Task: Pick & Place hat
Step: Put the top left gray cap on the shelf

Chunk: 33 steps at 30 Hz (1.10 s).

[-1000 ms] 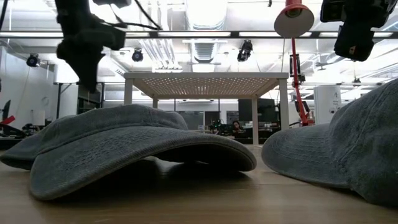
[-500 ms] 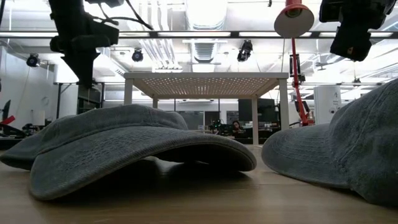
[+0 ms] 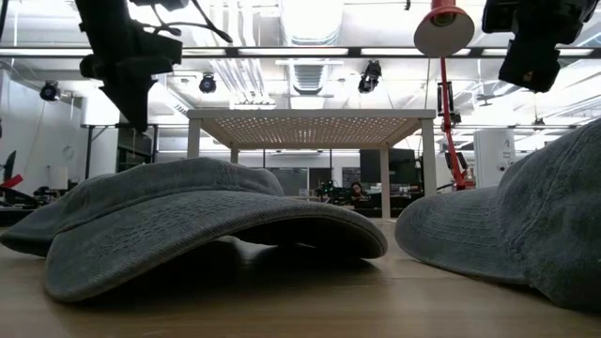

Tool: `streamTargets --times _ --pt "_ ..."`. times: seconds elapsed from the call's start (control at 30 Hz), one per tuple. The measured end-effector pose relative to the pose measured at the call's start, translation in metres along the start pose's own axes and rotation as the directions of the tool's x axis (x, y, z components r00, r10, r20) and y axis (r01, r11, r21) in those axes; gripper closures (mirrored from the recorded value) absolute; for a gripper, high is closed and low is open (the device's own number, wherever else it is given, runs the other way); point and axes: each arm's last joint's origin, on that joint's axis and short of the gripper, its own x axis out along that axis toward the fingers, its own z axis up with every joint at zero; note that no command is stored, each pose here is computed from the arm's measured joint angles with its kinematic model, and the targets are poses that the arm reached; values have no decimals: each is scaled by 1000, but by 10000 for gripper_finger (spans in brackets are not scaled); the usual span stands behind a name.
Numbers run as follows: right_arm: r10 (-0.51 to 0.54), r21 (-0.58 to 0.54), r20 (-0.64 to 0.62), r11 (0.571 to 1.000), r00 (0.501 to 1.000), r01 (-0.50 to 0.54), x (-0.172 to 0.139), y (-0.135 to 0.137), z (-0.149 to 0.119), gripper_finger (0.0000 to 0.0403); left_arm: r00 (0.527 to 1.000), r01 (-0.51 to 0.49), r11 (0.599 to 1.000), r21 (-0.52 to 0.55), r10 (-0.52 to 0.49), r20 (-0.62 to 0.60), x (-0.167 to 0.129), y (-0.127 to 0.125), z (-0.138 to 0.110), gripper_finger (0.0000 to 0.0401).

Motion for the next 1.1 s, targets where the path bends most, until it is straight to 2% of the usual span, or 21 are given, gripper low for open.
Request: streamTargets --times 0.23,0.37,0.53,0.8,1.1 --pt "-17 -54 11 998 1000 17 0 0 0 376 1000 11 1000 -7 -11 4 14 -4 -7 305" --pt "-22 -90 15 996 1000 23 0 -1 0 376 1000 4 1000 8 -4 -1 17 -3 -9 276" --pt "-52 -145 38 988 998 57 0 -1 1 376 1000 4 1000 10 -4 3 20 -3 -8 268" --pt "-85 -162 61 982 994 94 4 -4 0 376 999 -43 999 2 43 4 28 2 -10 268" --pt "28 -170 218 985 976 10 28 -12 -8 376 998 -67 997 26 67 -9 33 7 -7 268"
